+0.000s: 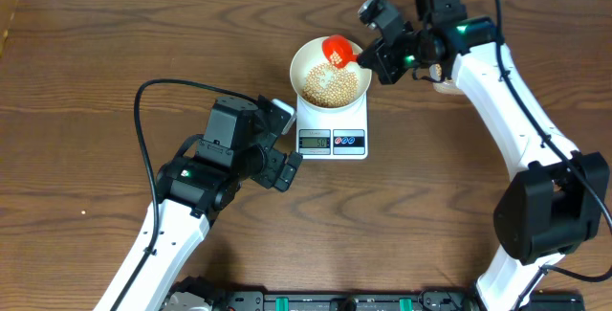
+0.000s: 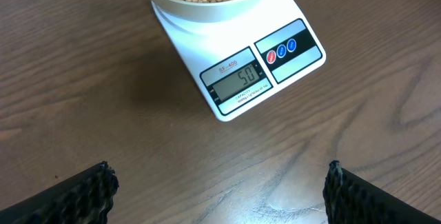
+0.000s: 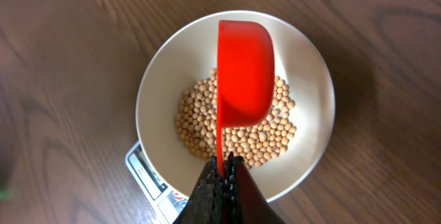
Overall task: Scoop item into bowl and weigh 50g on scale
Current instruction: 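Move the scoop with the right gripper back toward the container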
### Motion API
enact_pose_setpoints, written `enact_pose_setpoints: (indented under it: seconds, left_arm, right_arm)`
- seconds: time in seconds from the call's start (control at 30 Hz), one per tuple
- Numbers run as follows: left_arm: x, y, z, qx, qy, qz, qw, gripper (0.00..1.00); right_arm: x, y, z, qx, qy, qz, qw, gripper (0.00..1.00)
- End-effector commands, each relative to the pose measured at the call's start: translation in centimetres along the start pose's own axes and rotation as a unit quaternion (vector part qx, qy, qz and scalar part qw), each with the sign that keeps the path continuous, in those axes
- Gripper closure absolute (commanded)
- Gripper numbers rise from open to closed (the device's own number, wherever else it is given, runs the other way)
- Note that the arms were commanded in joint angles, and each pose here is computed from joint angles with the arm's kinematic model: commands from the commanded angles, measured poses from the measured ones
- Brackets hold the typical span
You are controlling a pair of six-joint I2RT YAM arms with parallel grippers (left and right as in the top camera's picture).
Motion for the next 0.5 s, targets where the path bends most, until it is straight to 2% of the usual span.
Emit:
enact_pose_setpoints:
  seconds: [0.0, 0.47]
  left_arm:
    - [-0.2, -0.2, 0.1, 0.003, 0.007, 0.004, 1.0, 0.02]
    - [-0.2, -0.2, 0.1, 0.003, 0.007, 0.004, 1.0, 0.02]
  right_arm:
    - [1.7, 0.9, 0.1, -0.009, 0.031, -0.043, 0.999, 0.99]
    - [4.6, 0.1, -2.1, -0.056, 0.101, -0.126, 0.985, 0.99]
Point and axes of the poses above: each gripper's point midway between its finger pads, its own x axis back along the fingers, its own z axis along the line the jaws close on, y = z × x, the point moved 10 cm from there along x, back along the fingers, and after that the axes turned 12 degrees about x, right-handed, at the moved point
